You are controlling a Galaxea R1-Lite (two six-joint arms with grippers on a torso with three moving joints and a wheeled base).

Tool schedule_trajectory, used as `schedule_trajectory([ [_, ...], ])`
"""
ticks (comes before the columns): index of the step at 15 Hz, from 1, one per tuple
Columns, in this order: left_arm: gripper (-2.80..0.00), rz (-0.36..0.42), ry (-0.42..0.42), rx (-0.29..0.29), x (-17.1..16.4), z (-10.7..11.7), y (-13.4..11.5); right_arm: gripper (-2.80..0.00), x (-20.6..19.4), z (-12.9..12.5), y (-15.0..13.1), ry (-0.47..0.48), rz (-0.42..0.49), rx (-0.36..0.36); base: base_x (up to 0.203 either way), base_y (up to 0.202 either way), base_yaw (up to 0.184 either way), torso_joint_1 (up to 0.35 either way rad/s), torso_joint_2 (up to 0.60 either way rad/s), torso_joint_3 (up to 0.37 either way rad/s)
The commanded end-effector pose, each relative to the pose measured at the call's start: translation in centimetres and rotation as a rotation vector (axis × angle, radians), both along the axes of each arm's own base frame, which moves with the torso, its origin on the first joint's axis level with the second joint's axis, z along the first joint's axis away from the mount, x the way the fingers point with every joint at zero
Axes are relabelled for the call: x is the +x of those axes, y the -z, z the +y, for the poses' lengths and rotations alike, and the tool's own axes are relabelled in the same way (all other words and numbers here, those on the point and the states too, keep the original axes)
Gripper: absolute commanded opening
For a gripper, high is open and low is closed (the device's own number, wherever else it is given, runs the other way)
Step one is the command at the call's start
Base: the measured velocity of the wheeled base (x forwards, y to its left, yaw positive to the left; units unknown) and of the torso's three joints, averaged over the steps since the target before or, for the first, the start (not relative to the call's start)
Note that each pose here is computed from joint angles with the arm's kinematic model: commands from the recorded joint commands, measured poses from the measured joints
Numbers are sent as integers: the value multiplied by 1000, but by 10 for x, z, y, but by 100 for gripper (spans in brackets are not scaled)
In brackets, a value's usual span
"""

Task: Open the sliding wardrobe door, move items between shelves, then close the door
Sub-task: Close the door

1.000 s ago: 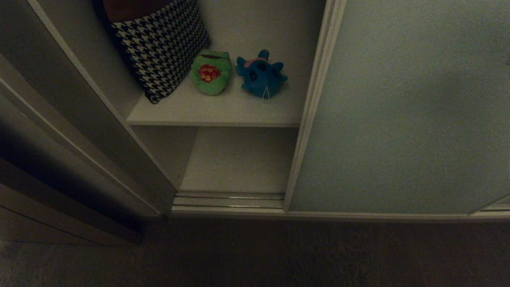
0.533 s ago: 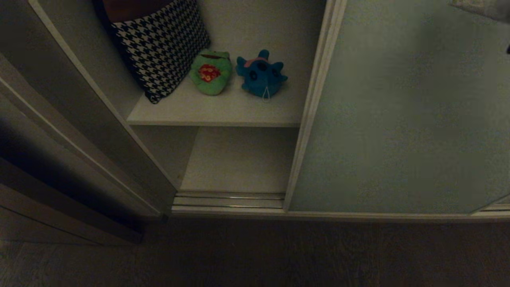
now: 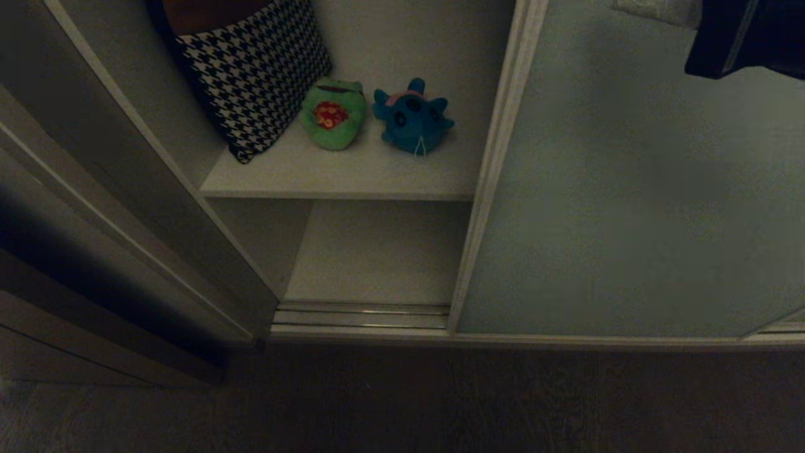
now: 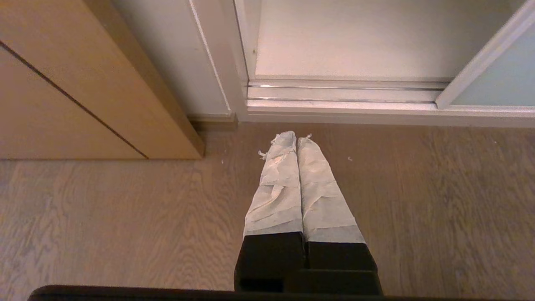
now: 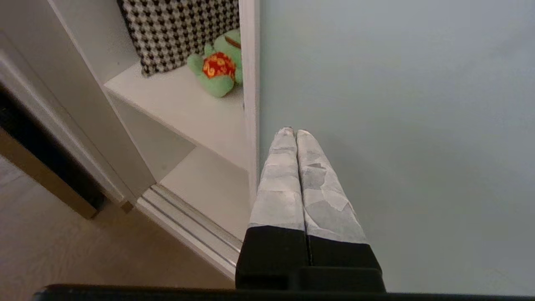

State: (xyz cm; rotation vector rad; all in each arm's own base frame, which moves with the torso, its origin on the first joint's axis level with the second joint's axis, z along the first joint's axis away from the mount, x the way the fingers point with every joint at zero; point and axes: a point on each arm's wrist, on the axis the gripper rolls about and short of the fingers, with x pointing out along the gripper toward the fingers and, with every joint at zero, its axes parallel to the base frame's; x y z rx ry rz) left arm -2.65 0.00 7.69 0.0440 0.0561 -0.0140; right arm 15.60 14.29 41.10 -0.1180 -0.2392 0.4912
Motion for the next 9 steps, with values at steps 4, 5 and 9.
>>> schedule_trajectory([
  [4,-280,2,0,0,0,0,0,-280,24,13,2,33,28,12,0,0,0,0,0,0],
  [5,-280,2,1,0,0,0,0,-280,30,13,3,42,46,36,0,0,0,0,0,0],
  [9,-280,2,1,0,0,0,0,-280,39,22,2,53,75,82,0,0,0,0,0,0],
])
